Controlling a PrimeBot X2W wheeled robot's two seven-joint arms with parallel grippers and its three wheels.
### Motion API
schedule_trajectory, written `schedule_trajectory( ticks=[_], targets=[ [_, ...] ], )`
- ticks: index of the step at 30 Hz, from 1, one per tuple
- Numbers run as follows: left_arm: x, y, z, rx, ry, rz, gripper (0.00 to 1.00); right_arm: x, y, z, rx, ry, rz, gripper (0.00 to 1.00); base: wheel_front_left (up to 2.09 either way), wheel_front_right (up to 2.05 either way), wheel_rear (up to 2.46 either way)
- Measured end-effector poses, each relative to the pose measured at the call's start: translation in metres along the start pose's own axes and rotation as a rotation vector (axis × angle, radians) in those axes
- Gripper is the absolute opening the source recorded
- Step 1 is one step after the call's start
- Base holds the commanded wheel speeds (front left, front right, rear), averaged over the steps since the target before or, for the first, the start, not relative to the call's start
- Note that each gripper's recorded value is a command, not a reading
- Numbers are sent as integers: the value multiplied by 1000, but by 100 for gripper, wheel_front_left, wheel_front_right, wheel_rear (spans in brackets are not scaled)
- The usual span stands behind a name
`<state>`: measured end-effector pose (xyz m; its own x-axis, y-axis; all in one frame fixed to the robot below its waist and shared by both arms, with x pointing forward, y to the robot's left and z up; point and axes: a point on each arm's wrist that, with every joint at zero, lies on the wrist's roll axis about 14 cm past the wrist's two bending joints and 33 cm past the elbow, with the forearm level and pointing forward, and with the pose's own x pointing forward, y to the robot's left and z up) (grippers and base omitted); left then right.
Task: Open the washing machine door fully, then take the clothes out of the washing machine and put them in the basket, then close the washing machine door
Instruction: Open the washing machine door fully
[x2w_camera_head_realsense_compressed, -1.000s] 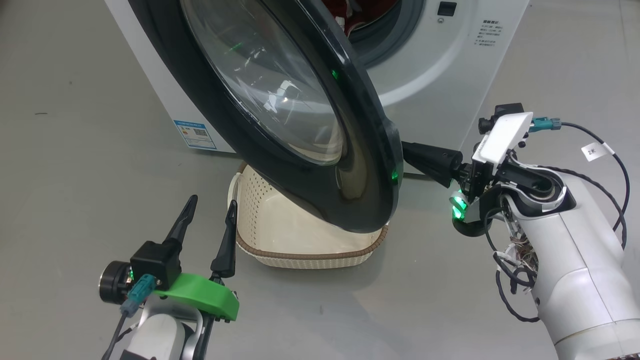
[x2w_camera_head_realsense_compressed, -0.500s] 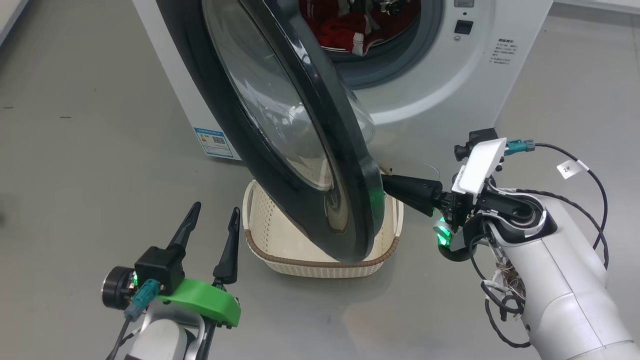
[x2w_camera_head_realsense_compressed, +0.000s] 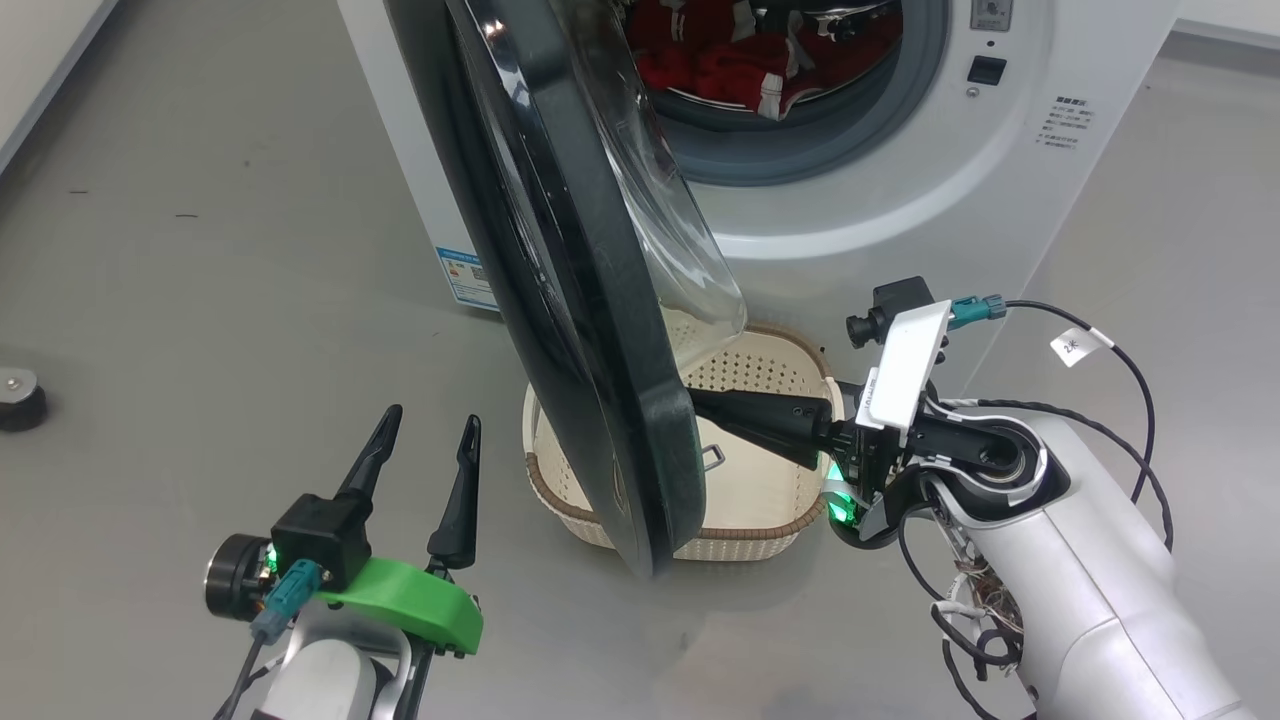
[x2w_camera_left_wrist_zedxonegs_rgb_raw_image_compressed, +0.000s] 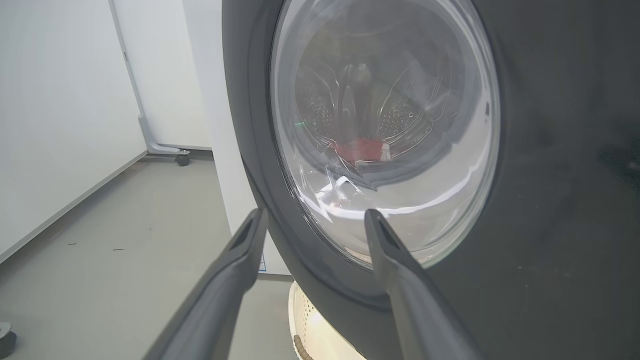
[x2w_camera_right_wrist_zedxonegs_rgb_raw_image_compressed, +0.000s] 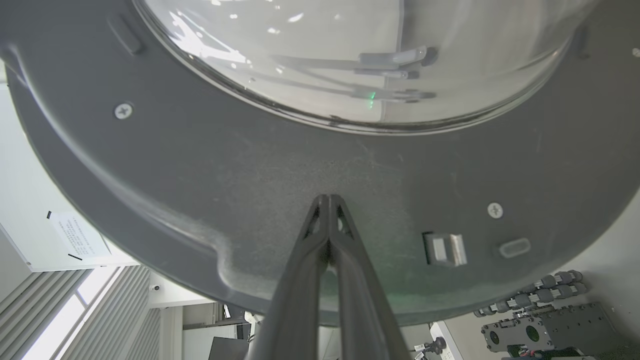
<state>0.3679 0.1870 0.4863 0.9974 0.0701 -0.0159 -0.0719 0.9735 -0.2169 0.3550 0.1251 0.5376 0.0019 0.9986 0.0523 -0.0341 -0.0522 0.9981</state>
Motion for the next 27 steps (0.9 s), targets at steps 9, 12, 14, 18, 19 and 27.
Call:
schedule_trajectory(
  ticks=[9,12,14,18,19,27],
  targets=[
    [-7,11,4,4,-9,35,100,17,0,-18,2,64,8,0,0,0,0],
    [-9,15,5,4,-12,47,100,23,-1,-25,3,87,10,0,0,0,0],
    [-11,17,5,4,-13,53,100,26,0,-29,2,99,11,0,0,0,0],
    [-14,21,5,4,-13,72,100,31,2,-34,0,114,18,0,0,0,0],
    [-15,21,4,3,-11,74,100,32,2,-36,0,118,19,0,0,0,0],
    [-16,23,4,1,-11,82,100,36,3,-39,1,118,26,0,0,0,0]
  ],
)
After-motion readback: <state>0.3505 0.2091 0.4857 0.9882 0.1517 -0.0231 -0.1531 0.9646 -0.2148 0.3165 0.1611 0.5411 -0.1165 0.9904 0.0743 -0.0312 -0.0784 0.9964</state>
